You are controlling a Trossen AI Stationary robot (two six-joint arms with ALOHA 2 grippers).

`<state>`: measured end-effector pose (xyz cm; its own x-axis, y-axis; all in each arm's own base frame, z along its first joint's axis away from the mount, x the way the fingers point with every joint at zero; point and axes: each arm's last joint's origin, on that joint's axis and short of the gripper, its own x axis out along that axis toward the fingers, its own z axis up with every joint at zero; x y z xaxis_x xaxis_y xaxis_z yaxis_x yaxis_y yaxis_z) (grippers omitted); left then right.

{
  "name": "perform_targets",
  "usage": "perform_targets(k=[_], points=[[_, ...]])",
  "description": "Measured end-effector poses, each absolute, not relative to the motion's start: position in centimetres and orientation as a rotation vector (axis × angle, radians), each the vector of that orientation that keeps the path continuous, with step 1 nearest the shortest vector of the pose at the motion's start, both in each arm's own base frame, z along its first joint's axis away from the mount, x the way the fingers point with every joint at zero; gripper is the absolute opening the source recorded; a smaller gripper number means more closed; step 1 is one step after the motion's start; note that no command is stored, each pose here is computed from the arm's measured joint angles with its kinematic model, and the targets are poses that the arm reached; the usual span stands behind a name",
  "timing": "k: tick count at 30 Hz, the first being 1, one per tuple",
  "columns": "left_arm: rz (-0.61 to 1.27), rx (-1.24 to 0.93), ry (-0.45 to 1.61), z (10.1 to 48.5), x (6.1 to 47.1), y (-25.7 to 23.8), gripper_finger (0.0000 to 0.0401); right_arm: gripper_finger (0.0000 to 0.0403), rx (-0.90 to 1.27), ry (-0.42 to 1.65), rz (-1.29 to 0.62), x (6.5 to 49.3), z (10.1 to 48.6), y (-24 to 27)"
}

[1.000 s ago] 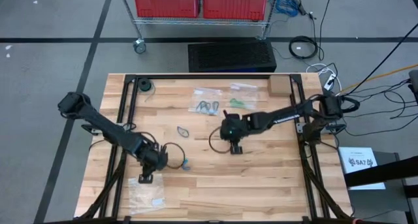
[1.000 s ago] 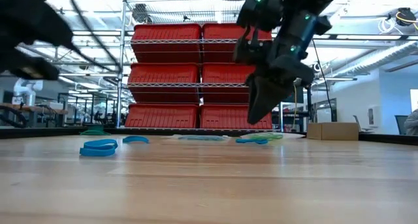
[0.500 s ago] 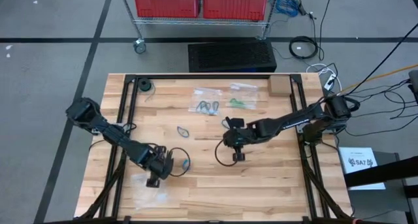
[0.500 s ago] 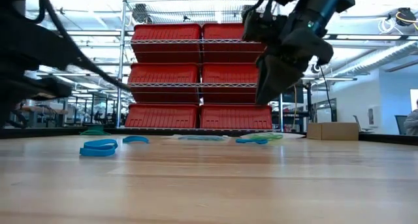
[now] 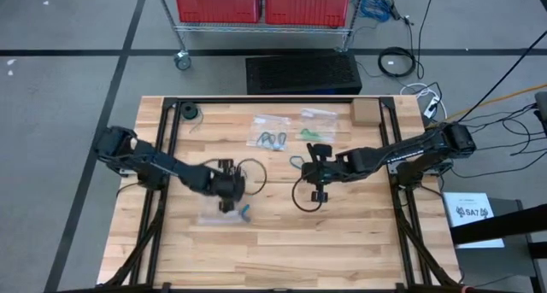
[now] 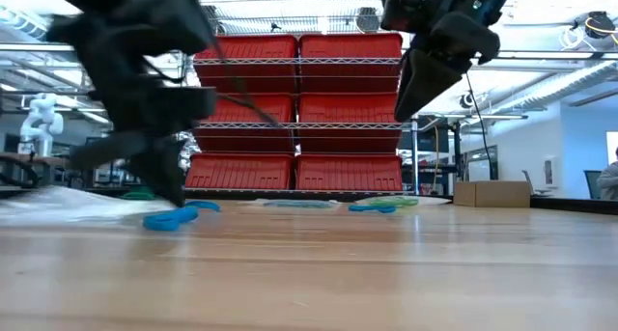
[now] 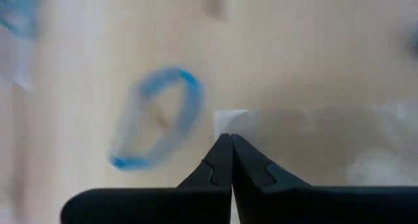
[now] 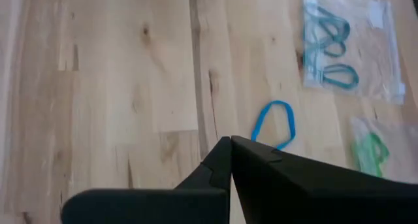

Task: Sort rubber bands
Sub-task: Open the bottom zip bag

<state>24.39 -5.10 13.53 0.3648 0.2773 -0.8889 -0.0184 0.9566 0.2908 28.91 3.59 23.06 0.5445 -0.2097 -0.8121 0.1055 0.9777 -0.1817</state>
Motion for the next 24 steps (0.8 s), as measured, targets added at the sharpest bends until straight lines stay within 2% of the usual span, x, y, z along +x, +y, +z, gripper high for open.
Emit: perform_targets(k=[7,12,18,24], points=[[0.254,0.301,1.015,14.5,27.0,-0.2,0.0001,0.0,-0.111,1.055,-0.212,28.1,22.7,3.7],[0.314,0.302,0.988,16.2,27.7,2.6,0.0001,0.0,-0.12,1.069,-0.214,27.7,22.8,4.4],[0.252,0.278,1.031,19.3,25.3,0.8,0.0001,0.0,-0.129,1.061,-0.211,27.5,22.8,5.3],[0.027,0.117,1.063,21.1,22.5,-3.3,0.0001,0.0,-0.107,1.054,-0.215,27.4,22.8,5.8]])
